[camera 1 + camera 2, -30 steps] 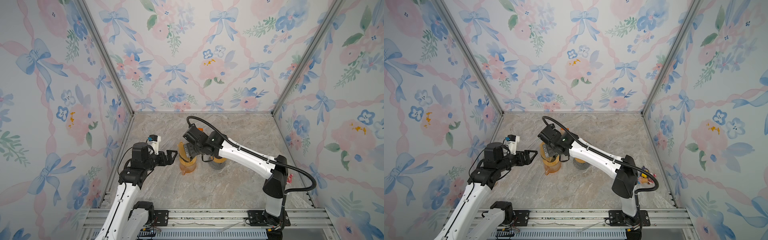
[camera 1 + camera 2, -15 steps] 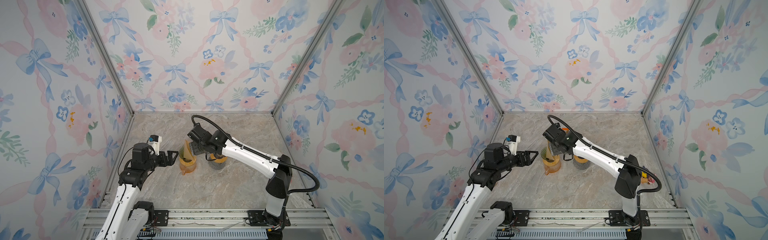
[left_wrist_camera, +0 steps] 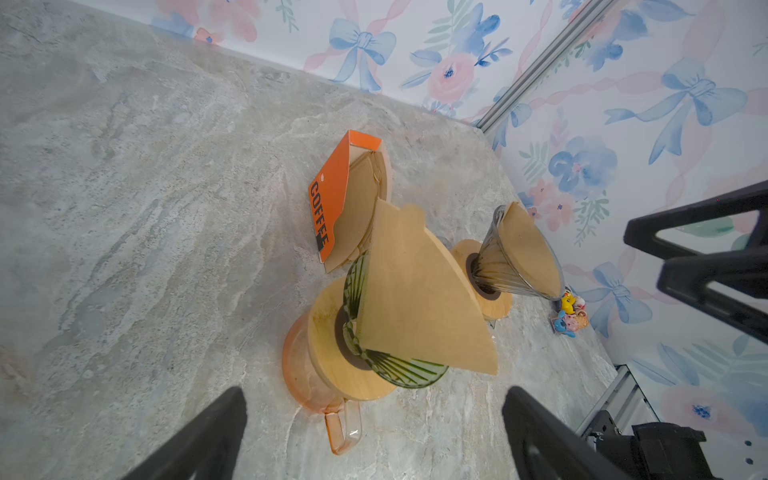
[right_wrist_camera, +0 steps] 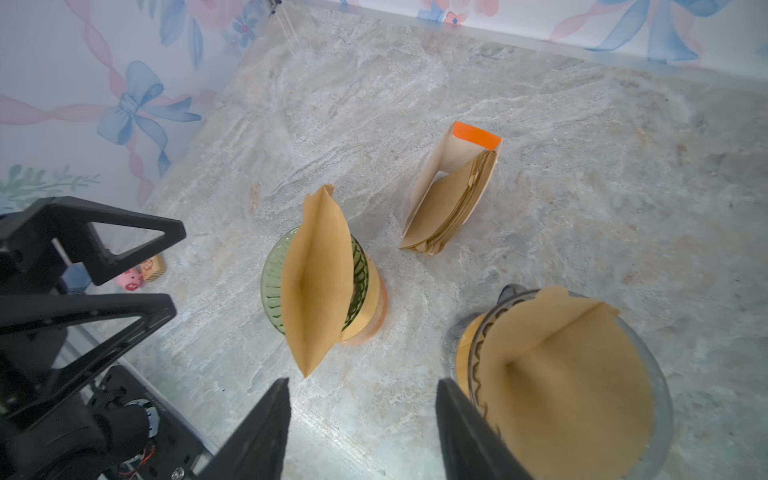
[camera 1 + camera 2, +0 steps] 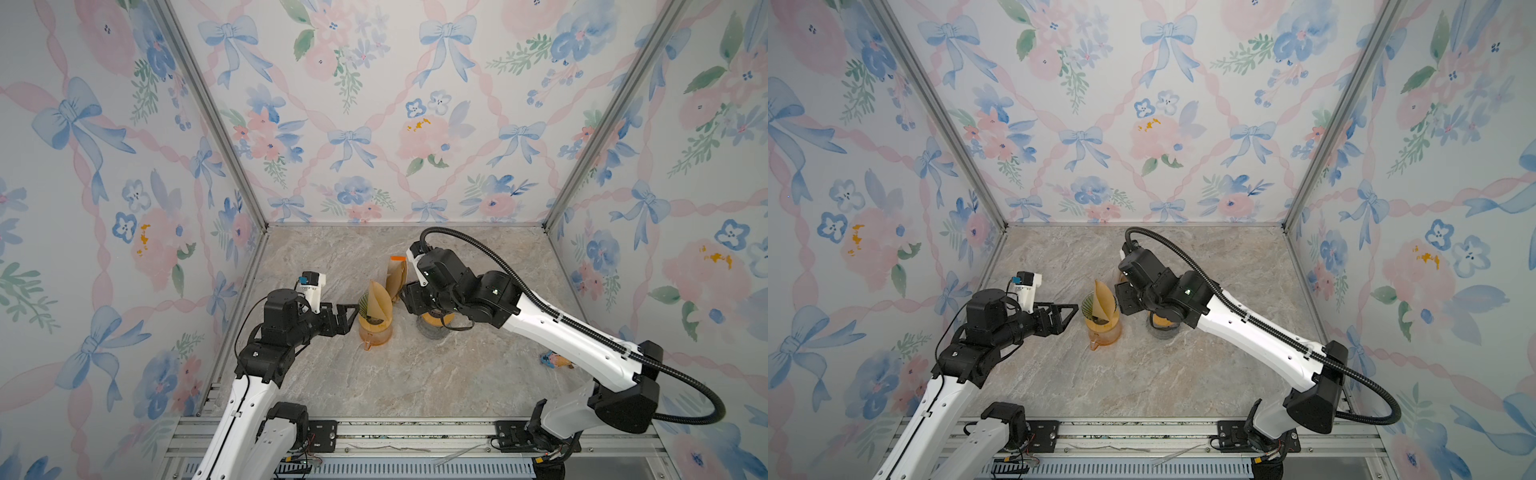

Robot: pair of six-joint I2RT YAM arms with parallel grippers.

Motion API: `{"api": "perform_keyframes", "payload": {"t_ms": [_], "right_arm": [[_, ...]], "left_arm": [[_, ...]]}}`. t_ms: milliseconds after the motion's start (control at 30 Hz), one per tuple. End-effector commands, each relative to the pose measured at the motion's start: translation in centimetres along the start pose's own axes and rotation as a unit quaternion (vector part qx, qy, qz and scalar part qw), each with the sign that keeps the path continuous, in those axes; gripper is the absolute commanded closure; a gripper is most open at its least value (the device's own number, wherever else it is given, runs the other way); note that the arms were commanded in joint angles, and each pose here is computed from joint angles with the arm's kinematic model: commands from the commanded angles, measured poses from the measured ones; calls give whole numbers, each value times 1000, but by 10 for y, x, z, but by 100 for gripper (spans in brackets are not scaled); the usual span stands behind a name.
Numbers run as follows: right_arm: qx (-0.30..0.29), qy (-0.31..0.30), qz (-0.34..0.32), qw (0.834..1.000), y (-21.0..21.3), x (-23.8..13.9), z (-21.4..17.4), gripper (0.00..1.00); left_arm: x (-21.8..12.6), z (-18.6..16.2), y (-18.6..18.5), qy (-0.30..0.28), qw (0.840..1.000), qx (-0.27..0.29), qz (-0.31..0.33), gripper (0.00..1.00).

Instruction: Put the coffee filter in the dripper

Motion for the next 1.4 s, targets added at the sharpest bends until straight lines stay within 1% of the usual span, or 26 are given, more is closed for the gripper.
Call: {"api": "perform_keyframes", "payload": {"t_ms": [0, 100, 133, 367, 433, 667, 1067, 1167, 1233, 1367], "right_arm": [[7, 16, 29, 999, 2, 8, -5, 47], [9, 31, 32, 999, 4, 18, -4, 56], [7, 34, 33, 999, 6, 21, -3, 57], [1, 48, 26, 999, 16, 47, 2, 60], [3, 54, 17, 998, 17, 60, 2, 62], [4, 65, 10, 998, 20, 81, 5, 67], [4, 83, 21, 996, 29, 99, 4, 70], [2, 88, 22, 996, 31, 103, 2, 68], [1, 92, 21, 996, 32, 106, 0, 64], [-5, 95, 11, 995, 34, 110, -3, 63]], "left_arm": [[-5, 2, -6, -17, 1000, 5, -17, 2], [-9, 3, -13, -30, 999, 15, -33, 2], [-10, 3, -14, -33, 999, 18, -35, 2], [-12, 1, -20, -34, 998, 27, -40, 2], [-11, 1, -21, -33, 998, 27, -42, 2], [-14, 2, -23, -37, 998, 32, -49, 2], [-13, 1, -23, -36, 998, 32, -48, 2], [-13, 1, -23, -36, 998, 32, -46, 2], [-13, 1, -23, -36, 998, 31, -46, 2], [-13, 1, -22, -37, 998, 31, -44, 2]]}}
Point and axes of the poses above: each gripper's point midway between its finger pads, its own x axis out along the fingers, its own y axis along the line the jaws close on, z = x × y, the point moved 7 cm from there along -x, back along the fingers, and after that the axes turned 9 degrees about x, right-handed, at the moved point
